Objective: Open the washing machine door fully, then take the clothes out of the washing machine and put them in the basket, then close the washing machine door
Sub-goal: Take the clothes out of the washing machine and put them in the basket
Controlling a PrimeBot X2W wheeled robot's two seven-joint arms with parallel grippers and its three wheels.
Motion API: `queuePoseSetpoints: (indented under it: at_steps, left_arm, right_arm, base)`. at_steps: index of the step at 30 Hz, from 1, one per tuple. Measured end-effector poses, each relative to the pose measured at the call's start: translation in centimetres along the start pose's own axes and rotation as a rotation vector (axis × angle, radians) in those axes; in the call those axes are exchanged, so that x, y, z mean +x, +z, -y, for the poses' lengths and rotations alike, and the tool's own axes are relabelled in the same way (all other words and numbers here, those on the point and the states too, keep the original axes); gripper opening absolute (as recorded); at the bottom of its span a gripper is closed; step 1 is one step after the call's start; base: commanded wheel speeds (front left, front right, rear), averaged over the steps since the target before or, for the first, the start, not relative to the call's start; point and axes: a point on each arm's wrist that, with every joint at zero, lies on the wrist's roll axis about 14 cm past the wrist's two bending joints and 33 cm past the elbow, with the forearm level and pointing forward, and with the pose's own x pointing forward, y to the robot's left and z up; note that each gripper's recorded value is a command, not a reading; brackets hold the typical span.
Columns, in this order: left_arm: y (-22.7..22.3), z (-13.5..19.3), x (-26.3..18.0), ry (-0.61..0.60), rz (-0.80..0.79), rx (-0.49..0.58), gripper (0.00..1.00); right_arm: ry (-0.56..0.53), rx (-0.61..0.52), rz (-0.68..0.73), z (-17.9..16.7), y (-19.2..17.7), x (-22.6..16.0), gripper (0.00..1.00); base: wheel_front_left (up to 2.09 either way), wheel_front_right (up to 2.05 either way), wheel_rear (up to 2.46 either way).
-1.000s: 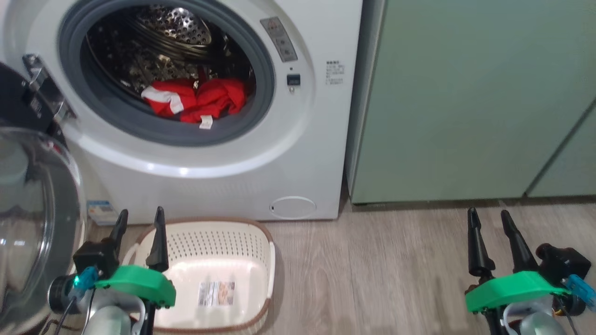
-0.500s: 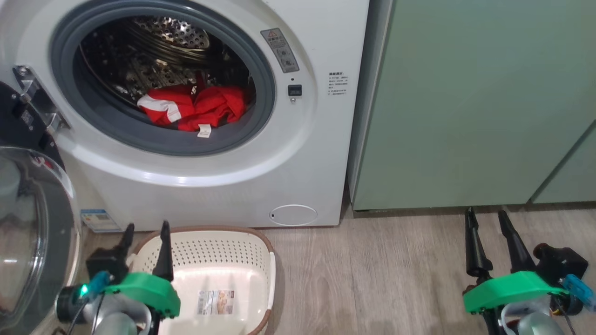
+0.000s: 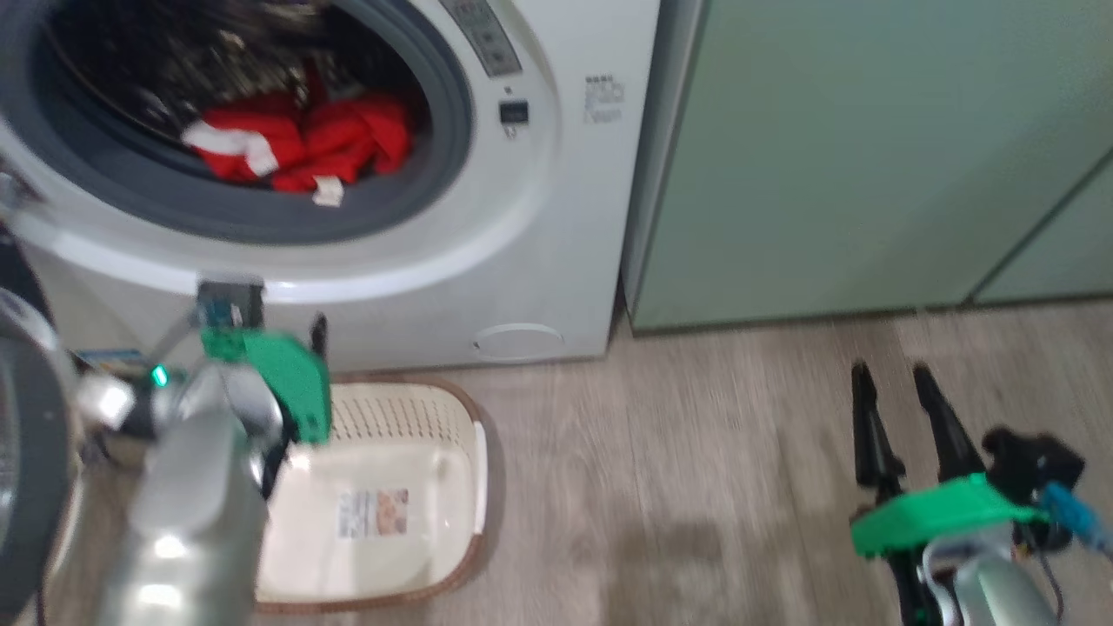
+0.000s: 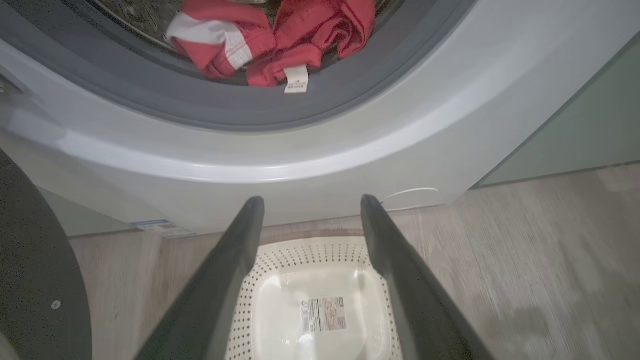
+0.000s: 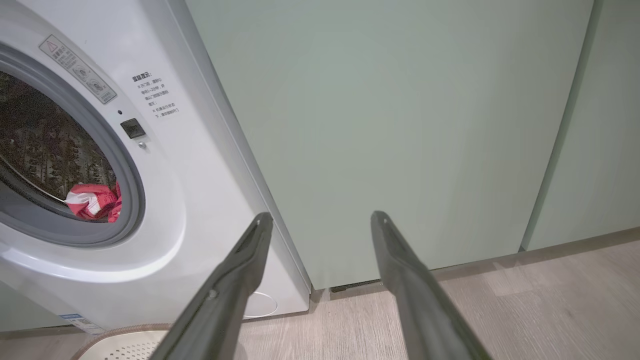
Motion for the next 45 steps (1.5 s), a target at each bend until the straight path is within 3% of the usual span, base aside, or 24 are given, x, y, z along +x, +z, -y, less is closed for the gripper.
queuePoseSetpoints:
  at_steps: [4, 14, 26, 40, 41, 42, 43, 45]
  left_arm:
    - [1.3, -0.4, 3.3, 0.013, -0.086, 0.035, 1.0]
    - [6.5, -1.1, 12.1, 0.084, -0.088, 0.11, 1.0]
    - [7.5, -2.4, 20.1, 0.148, -0.103, 0.147, 1.0]
    - [1.9, -5.4, 24.1, 0.242, -0.299, 0.191, 1.0]
    - [1.9, -5.4, 24.2, 0.239, -0.303, 0.197, 0.68]
    - [1.9, -5.4, 24.2, 0.239, -0.303, 0.197, 0.29]
    - [1.9, -5.2, 24.4, 0.236, -0.303, 0.2, 0.0]
    - [2.2, -5.0, 24.5, 0.228, -0.276, 0.209, 0.0]
  right_arm:
    - [-0.011, -0.006, 0.016, 0.6, 0.7, 2.0, 1.0]
    - [-0.107, -0.022, -0.032, 4.2, -1.1, 4.4, 1.0]
    - [-0.154, -0.056, -0.086, 6.7, -3.7, 7.4, 1.0]
    - [-0.183, -0.063, -0.138, 8.1, -6.1, 8.2, 1.0]
    - [-0.184, -0.064, -0.141, 8.2, -6.2, 8.3, 1.0]
    - [-0.184, -0.064, -0.141, 8.2, -6.2, 8.3, 1.0]
    - [-0.185, -0.065, -0.143, 8.2, -6.4, 8.3, 1.0]
    - [-0.186, -0.064, -0.145, 8.3, -6.5, 8.3, 1.0]
  base:
    - [0.0, 0.0, 0.0]
    - [0.0, 0.0, 0.0]
    - [0.0, 0.0, 0.0]
    - [0.0, 0.0, 0.0]
    - [0.0, 0.0, 0.0]
    - [0.0, 0.0, 0.0]
    - [0.0, 0.0, 0.0]
    - [0.0, 0.0, 0.0]
